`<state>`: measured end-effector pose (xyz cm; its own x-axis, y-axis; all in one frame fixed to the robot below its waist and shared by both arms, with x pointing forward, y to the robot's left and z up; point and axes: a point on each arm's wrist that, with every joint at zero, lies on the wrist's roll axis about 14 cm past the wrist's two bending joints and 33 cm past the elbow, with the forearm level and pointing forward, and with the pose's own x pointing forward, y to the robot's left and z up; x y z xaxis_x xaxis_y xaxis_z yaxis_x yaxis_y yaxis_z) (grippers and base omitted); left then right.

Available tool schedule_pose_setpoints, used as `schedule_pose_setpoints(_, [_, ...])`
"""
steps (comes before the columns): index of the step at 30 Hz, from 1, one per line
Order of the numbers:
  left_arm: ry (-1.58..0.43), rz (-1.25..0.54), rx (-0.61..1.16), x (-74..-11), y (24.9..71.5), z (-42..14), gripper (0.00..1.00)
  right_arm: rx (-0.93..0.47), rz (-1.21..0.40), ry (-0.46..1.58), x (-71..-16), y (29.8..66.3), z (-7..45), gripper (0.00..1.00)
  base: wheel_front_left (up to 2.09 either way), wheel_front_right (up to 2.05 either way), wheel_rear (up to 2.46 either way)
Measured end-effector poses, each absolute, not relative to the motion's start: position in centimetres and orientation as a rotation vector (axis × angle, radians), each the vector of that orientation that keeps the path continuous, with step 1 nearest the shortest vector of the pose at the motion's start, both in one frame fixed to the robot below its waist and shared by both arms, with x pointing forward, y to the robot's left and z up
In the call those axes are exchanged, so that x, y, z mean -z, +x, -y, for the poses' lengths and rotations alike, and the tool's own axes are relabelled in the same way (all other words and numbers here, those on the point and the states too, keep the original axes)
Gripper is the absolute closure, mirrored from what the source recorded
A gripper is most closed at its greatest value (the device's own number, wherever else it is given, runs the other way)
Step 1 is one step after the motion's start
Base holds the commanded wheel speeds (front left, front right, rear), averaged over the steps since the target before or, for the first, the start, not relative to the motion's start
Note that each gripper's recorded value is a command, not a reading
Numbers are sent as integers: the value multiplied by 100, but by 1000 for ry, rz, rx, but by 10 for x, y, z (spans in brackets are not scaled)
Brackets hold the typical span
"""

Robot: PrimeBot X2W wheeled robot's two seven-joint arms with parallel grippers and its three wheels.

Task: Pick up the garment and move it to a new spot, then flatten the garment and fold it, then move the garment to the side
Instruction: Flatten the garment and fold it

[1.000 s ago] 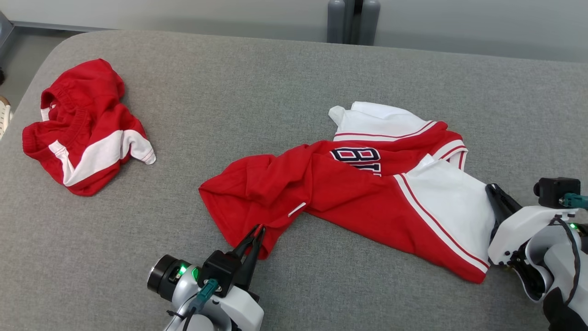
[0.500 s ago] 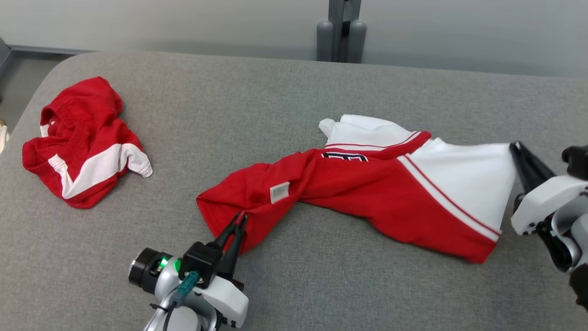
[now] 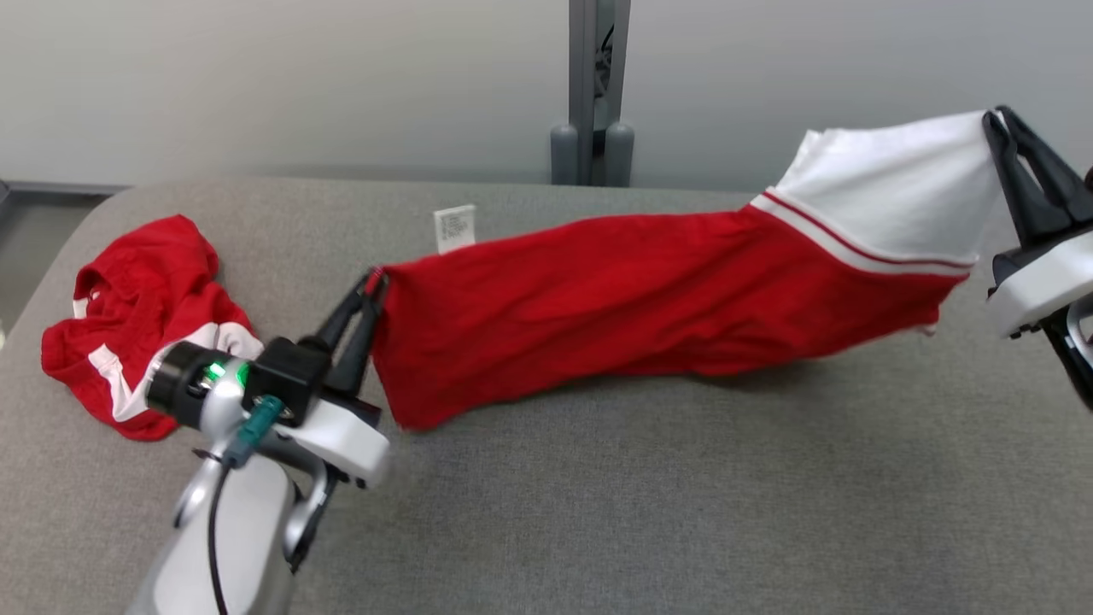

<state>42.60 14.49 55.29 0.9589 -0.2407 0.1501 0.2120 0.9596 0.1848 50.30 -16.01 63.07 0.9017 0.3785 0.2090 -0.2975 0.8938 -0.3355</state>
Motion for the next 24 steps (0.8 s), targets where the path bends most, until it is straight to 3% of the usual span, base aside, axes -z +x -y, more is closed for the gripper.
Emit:
schedule_pose_setpoints(11, [244, 340, 211, -634, 446, -154, 100, -321, 469, -422, -713, 474, 171, 100, 0, 0, 0])
schedule_pose_setpoints(24, [268, 385, 240, -661, 464, -140, 100, -293, 466, -422, -712, 467, 188, 100, 0, 0, 0])
